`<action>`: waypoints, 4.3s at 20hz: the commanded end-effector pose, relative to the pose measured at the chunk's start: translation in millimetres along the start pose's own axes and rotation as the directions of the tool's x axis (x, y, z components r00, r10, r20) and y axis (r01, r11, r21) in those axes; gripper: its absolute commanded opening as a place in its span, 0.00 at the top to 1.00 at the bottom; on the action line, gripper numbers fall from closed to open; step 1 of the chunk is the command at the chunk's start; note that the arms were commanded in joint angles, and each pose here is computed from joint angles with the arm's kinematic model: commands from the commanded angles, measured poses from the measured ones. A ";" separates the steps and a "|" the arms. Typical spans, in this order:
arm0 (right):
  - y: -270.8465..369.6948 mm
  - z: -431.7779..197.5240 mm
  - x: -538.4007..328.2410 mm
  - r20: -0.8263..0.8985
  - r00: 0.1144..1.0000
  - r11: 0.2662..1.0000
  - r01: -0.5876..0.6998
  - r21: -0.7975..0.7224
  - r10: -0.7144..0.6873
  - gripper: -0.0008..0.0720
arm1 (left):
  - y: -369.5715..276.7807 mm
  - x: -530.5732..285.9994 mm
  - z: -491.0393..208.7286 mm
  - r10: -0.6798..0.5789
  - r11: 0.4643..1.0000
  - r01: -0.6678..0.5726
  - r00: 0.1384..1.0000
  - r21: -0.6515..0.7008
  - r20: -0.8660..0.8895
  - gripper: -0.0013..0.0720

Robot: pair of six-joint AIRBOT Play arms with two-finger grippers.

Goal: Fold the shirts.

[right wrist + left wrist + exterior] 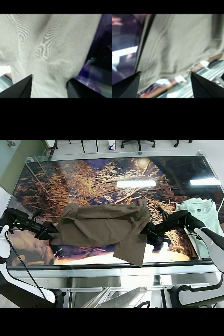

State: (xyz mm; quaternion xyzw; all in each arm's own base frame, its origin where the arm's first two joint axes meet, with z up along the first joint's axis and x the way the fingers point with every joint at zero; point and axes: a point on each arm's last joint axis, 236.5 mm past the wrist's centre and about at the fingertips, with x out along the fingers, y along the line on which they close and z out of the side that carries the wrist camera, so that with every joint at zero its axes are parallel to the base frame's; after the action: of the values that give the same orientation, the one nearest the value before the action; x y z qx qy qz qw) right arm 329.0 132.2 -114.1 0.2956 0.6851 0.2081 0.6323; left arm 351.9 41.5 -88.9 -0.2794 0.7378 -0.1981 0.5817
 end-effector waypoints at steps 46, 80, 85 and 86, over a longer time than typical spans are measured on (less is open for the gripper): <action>401.1 -122.7 -483.1 0.756 0.182 0.606 0.495 -0.623 0.629 0.96 | -443.6 -377.2 -203.5 -0.560 0.656 -0.599 0.021 0.459 0.828 0.96; 25.6 206.0 -193.0 0.769 0.633 0.989 0.149 -0.011 -0.087 0.96 | -153.0 -10.6 156.0 -0.026 0.993 -0.036 0.858 0.109 0.513 0.96; 16.8 197.7 -208.9 0.751 0.655 0.985 0.169 -0.036 -0.085 0.96 | -147.0 -38.9 166.4 0.065 0.988 -0.131 0.821 0.076 0.567 0.96; 19.7 193.3 -202.6 0.731 0.677 0.981 0.182 -0.065 -0.078 0.96 | -138.3 -38.2 163.6 0.103 0.985 -0.161 0.825 0.056 0.556 0.96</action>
State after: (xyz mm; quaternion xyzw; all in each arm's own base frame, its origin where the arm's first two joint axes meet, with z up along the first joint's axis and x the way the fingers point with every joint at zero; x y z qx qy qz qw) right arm 533.7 -6.8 27.0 0.2825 0.3713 0.0524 0.8829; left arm 540.8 -54.1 -10.8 -0.2684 0.5346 -0.1444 0.7882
